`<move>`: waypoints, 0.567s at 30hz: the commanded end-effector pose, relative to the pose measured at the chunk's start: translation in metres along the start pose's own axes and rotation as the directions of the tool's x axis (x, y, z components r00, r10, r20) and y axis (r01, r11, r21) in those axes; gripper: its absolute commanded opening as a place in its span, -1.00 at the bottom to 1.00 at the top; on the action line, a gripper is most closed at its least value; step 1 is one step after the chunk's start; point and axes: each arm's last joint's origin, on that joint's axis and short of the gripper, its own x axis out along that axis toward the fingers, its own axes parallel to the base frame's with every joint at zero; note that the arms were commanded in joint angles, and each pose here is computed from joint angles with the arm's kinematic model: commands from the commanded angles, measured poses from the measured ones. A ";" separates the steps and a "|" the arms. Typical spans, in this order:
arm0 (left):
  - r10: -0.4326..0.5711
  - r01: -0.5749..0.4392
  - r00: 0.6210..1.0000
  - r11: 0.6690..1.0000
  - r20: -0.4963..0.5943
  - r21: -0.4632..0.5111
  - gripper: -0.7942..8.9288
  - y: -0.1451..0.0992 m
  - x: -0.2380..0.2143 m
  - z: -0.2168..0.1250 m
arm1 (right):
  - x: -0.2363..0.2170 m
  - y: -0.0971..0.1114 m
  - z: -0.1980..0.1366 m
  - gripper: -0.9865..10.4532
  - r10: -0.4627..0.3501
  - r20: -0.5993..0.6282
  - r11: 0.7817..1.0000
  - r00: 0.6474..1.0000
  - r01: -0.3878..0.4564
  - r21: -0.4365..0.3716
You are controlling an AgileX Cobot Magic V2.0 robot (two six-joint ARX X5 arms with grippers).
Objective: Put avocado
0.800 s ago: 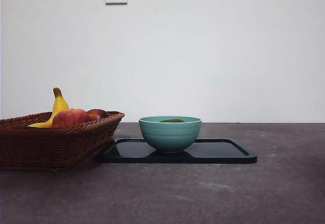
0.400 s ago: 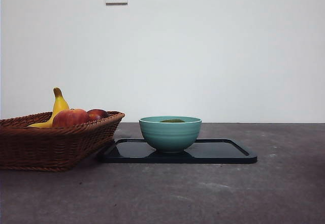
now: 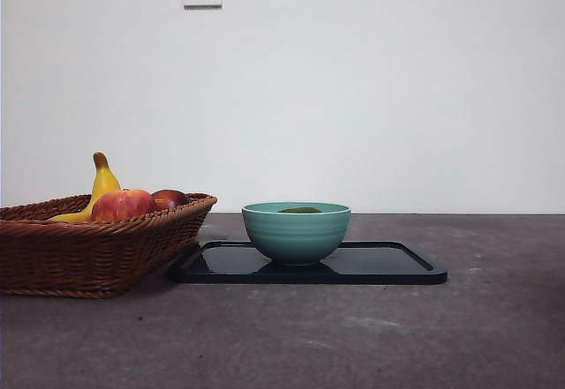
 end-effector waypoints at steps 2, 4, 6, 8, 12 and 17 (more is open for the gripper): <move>0.080 -0.080 0.996 0.997 -0.028 0.007 -0.82 0.000 -0.007 -0.031 | -0.001 0.002 0.003 -0.82 0.010 0.012 1.000 1.000 -0.010 -0.001; 0.095 -0.095 0.994 0.995 -0.044 0.004 -0.82 -0.002 -0.010 -0.048 | -0.001 0.002 0.003 -0.82 0.010 0.012 1.000 1.000 -0.010 -0.001; 0.102 -0.102 0.993 0.995 -0.063 0.001 -0.82 -0.003 -0.013 -0.065 | -0.001 0.002 0.003 -0.82 0.010 0.012 1.000 1.000 -0.010 -0.001; 0.104 -0.105 0.991 0.994 -0.080 -0.008 -0.82 -0.005 -0.014 -0.081 | -0.001 0.002 0.003 -0.82 0.010 0.012 1.000 1.000 -0.010 -0.001; 0.100 -0.104 0.988 0.994 -0.115 -0.028 -0.82 -0.008 -0.016 -0.106 | -0.001 0.002 0.003 -0.82 0.010 0.012 1.000 1.000 -0.010 -0.001; 0.095 -0.103 0.985 0.994 -0.147 -0.047 -0.82 -0.011 -0.016 -0.126 | -0.001 0.002 0.003 -0.82 0.010 0.012 1.000 1.000 -0.010 -0.001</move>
